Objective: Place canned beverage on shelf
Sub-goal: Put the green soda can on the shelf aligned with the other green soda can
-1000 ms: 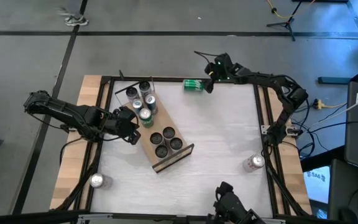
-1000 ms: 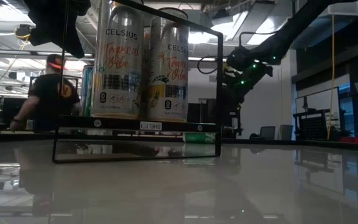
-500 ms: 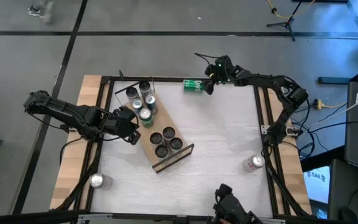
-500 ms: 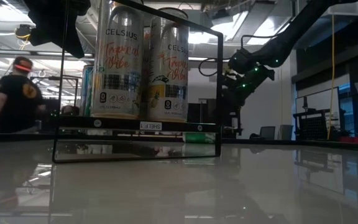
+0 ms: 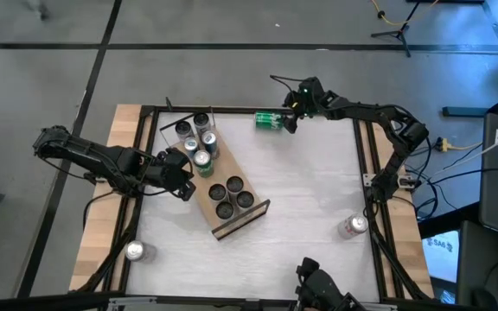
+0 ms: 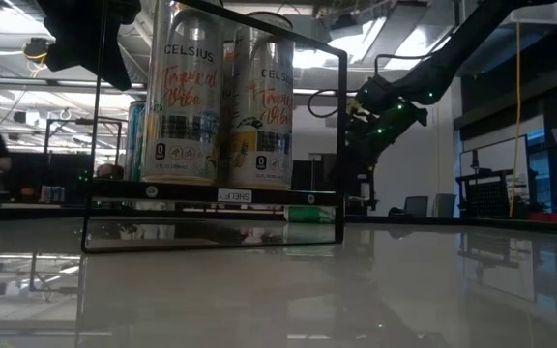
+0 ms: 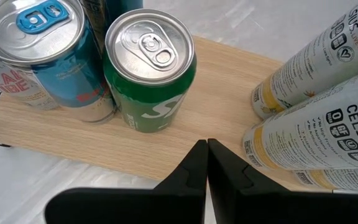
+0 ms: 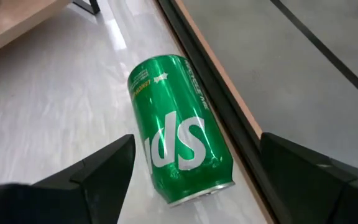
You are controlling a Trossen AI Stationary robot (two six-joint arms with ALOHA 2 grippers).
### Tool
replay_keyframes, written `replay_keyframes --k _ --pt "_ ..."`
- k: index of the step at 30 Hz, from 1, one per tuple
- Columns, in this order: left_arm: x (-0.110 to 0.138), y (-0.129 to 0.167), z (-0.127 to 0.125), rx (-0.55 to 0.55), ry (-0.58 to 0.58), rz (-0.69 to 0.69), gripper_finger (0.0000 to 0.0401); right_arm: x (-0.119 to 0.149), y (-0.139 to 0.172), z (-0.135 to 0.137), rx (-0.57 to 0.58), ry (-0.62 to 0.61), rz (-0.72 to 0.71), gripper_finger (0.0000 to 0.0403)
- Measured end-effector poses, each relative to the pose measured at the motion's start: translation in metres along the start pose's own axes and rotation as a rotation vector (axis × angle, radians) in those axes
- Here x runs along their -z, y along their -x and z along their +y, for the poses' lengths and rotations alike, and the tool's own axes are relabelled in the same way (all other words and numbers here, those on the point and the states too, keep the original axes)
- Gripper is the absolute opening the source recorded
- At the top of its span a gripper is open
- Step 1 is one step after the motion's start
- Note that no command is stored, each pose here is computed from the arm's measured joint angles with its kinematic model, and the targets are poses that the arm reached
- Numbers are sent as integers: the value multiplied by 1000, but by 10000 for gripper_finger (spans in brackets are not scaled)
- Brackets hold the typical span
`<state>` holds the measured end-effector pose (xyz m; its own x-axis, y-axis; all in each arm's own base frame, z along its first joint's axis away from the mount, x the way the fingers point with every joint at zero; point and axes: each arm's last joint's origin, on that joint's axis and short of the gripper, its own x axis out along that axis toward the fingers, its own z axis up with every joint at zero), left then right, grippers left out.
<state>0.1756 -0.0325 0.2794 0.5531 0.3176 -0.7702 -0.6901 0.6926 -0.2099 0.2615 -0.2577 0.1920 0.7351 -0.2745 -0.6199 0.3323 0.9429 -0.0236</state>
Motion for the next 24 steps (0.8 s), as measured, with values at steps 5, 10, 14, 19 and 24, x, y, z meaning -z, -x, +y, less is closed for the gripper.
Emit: replay_keyframes --k 5,10,14,19,24 --pt "0 0 0 0 0 0 0 4 0 2 -44 -15 36 340" --pt "0 0 0 0 0 0 0 9 0 4 -47 -1 88 340" --pt "0 0 0 0 0 0 0 7 0 2 -3 32 72 340" --pt "0 0 0 0 0 0 0 12 -8 0 -16 26 84 340" --pt "0 0 0 0 0 0 0 27 -24 0 -55 10 134 340"
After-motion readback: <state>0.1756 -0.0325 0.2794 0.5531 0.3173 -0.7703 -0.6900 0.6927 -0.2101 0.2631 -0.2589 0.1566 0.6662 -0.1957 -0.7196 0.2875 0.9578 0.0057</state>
